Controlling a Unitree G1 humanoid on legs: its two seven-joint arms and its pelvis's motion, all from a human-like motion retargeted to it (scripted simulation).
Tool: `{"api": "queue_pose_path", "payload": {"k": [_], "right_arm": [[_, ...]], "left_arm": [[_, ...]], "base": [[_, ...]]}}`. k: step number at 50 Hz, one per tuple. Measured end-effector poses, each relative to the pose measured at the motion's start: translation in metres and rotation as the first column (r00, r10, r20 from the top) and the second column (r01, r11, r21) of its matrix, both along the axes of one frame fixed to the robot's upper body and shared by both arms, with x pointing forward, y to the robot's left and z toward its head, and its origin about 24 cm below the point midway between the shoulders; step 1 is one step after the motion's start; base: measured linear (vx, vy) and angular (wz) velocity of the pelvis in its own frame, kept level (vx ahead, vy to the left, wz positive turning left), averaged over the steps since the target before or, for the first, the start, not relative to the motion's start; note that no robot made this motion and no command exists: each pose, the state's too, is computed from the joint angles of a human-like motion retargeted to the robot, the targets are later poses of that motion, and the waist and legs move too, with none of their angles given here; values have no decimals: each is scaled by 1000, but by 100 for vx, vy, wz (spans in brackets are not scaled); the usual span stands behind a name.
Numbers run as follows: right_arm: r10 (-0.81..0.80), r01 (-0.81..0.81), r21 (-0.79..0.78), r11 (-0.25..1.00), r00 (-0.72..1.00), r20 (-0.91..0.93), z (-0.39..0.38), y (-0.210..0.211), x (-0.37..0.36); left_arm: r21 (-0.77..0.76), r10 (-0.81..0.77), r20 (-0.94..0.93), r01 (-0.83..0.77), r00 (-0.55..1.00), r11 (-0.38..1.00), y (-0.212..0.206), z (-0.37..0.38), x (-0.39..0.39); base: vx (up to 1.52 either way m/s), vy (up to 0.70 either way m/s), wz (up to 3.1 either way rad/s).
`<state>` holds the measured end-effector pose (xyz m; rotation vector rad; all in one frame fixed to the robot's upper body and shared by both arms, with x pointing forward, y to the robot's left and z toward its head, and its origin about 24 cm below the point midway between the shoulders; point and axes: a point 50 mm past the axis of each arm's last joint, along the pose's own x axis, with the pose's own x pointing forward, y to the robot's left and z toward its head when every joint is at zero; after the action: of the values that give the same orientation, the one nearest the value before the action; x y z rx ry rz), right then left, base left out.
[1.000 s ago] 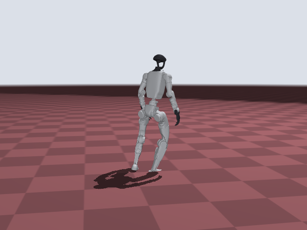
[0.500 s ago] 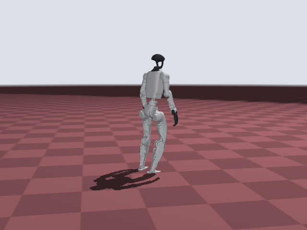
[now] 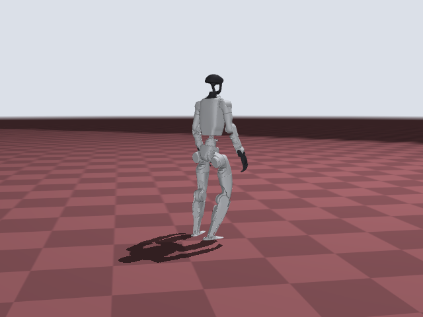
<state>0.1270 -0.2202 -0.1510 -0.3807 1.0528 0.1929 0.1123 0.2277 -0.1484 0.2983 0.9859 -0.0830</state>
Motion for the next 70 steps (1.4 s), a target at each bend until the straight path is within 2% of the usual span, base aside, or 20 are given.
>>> {"api": "queue_pose_path", "payload": {"k": [20,33,39,51,62,70], "right_arm": [[-68,67,-24,997,997,-40,-6,-4,-21],[-61,68,64,996,992,-112,-13,17,-26],[-73,79,69,994,994,-86,-10,15,-15],[-46,45,61,997,999,5,0,13,8],[-64,64,88,994,998,-6,-2,18,3],[-77,78,98,992,997,-19,-4,23,3]], "left_arm": [[21,-2,-24,2,1000,1000,7,-1,-2],[-34,-2,-24,1,1000,999,0,0,11],[-41,22,-102,-27,995,999,0,-8,-12],[26,69,-142,-66,987,997,18,-8,-26],[25,143,-139,-141,980,990,27,-6,-33],[-4,135,-134,-137,982,991,21,-7,-29]], "base": [[0,0,0],[0,0,0],[4,8,10],[5,8,12],[5,0,2],[2,-3,0]]}}
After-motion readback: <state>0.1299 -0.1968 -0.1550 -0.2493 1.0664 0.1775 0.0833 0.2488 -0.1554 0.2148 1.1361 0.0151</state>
